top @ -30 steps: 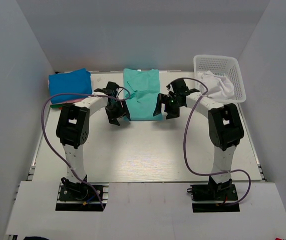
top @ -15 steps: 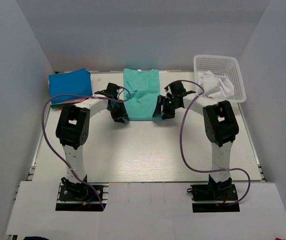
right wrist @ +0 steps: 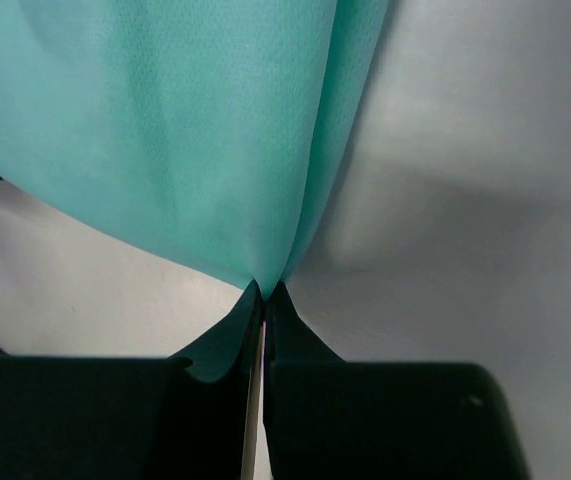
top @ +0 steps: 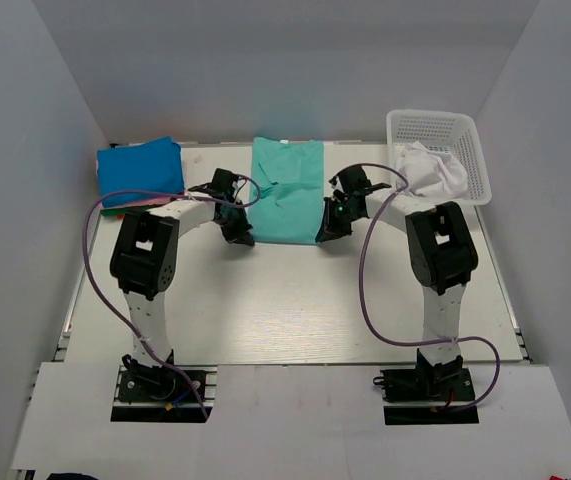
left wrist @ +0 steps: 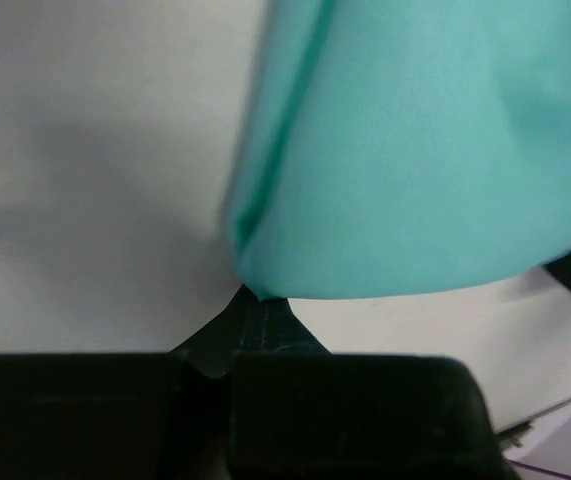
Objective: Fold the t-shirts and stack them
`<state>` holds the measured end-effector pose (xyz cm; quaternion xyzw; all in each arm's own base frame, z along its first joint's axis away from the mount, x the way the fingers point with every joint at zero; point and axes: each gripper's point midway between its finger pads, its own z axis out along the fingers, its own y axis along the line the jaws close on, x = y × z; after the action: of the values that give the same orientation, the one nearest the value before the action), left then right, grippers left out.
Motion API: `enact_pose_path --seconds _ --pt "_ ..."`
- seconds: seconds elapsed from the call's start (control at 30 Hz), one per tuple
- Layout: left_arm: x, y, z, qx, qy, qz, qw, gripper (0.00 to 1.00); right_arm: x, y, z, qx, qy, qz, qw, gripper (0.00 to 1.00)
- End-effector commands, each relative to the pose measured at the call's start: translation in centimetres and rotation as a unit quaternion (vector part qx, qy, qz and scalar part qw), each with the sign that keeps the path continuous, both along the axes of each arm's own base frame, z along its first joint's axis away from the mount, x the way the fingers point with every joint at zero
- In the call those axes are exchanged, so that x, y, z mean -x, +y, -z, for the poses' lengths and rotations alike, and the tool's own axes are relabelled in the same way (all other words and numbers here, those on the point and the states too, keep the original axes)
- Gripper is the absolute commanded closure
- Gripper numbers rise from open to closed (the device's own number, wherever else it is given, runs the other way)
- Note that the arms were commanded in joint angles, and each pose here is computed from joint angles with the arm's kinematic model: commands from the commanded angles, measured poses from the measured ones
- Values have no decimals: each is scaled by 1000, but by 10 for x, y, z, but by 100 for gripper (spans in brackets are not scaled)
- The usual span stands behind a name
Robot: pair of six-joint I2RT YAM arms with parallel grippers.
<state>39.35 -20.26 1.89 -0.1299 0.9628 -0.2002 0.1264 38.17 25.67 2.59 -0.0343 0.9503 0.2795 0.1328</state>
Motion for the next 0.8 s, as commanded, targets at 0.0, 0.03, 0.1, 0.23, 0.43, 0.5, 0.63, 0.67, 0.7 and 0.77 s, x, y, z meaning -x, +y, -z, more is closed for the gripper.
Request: enact_pose_path --seconds 0.0,0.03,0.1,0.23,0.43,0.5,0.63,0.67,0.7,0.77 --pt "30 13 -29 -25 -20 17 999 100 31 -17 -36 21 -7 -22 1000 100" --pt "40 18 -34 -29 -21 26 999 100 41 -20 -39 26 -2 -34 999 100" --pt "65 20 -41 -33 -16 40 999 100 66 -28 -53 21 5 -51 998 100" --pt "113 12 -79 5 7 83 997 100 114 -41 -69 32 43 -85 995 100" --pt "149 2 -158 55 5 105 993 100 157 -43 -127 -7 73 -97 993 100" --pt "150 2 -167 56 8 100 993 100 153 -43 -143 -11 61 -89 994 100" --pt "121 2 -189 33 -34 92 995 100 132 -42 -158 -3 42 -76 996 100" --pt "116 3 -189 28 -37 89 995 100 124 -42 -157 -3 39 -69 997 100" --pt "110 6 -187 28 -39 81 996 100 118 -41 -162 -6 33 -64 997 100" --pt "96 5 -189 28 -53 75 995 100 100 -42 -164 -9 25 -51 998 100"
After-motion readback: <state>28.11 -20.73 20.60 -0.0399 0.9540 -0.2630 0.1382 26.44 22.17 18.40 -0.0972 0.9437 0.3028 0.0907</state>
